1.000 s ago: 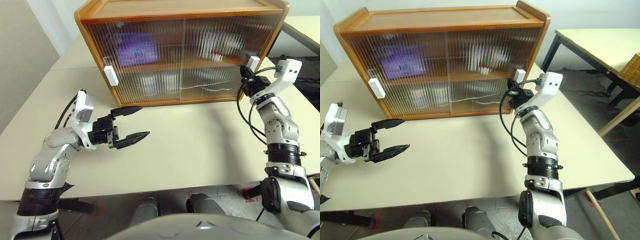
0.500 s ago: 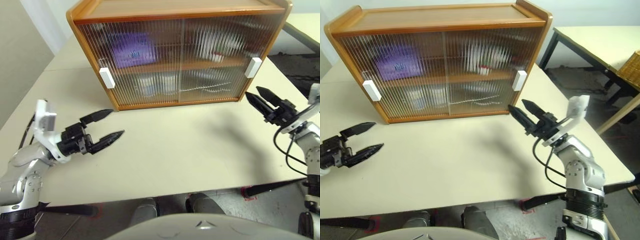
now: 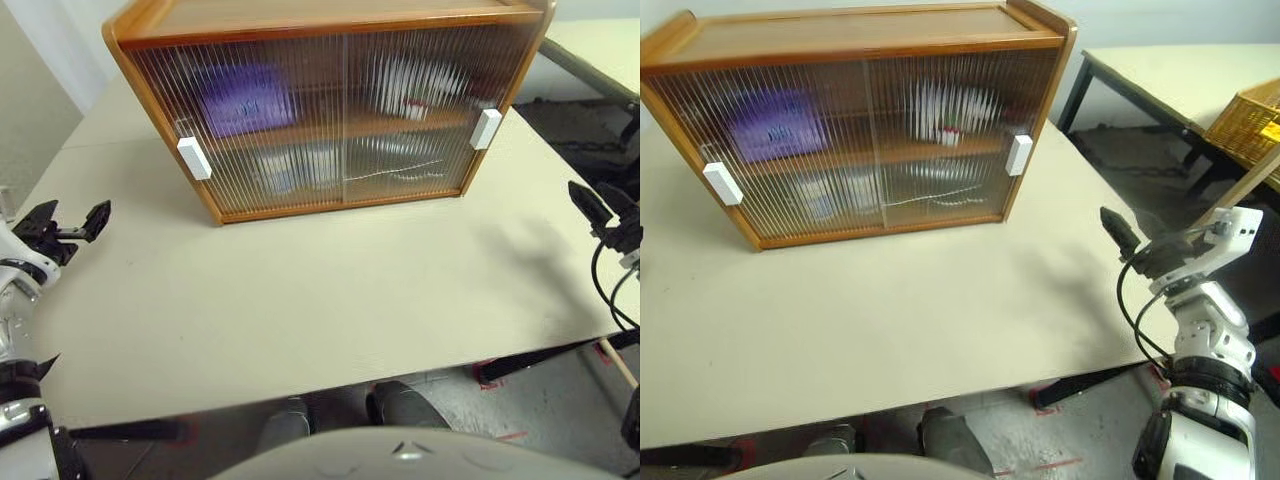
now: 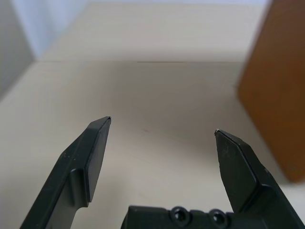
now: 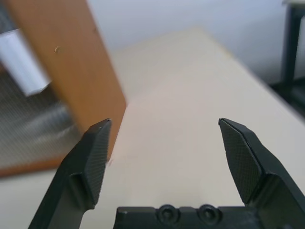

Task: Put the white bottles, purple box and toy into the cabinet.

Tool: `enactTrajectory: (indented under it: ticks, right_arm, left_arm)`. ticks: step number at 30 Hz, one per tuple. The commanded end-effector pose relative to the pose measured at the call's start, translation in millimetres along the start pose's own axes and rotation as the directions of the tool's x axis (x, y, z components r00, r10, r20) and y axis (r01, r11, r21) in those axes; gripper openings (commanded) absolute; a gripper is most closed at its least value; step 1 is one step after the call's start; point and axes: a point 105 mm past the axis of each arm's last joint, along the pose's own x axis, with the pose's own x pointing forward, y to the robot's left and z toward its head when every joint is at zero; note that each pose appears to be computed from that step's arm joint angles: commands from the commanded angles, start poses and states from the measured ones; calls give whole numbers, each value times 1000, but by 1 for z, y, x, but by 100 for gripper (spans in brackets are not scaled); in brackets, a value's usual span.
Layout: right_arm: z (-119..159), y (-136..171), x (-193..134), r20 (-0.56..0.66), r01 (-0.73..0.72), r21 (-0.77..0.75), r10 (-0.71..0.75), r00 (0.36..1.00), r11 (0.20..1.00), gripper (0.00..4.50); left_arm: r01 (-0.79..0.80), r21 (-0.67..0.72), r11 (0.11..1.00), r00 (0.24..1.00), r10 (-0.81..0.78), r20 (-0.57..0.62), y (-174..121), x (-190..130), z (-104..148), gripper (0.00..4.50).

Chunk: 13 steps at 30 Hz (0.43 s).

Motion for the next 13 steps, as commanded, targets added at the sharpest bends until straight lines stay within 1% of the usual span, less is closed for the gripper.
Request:
enactTrajectory:
  ticks: [1,3,5,7,13]
  right_arm:
    - [-3,-4,5,9,8,2,-8,1000,1000,448]
    - [-3,-2,9,1,-11,11,11,1000,1000,448]
    - [-5,-6,8,-13,5,5,-5,1000,1000,448]
    - [-4,-11,7,-16,37,-3,-37,999,999,448]
    - [-1,-14,6,-12,49,-23,-49,999,999,448]
  left_arm:
    - [-63,39,997,994,66,-90,12,-5,-22,450]
    - [-45,51,998,996,49,-76,10,-11,-24,450]
    - [-29,50,998,998,31,-47,7,-13,-21,450]
    - [33,37,999,999,-33,18,-8,-13,-14,450]
    - [110,21,994,992,-111,65,-34,-1,-6,450]
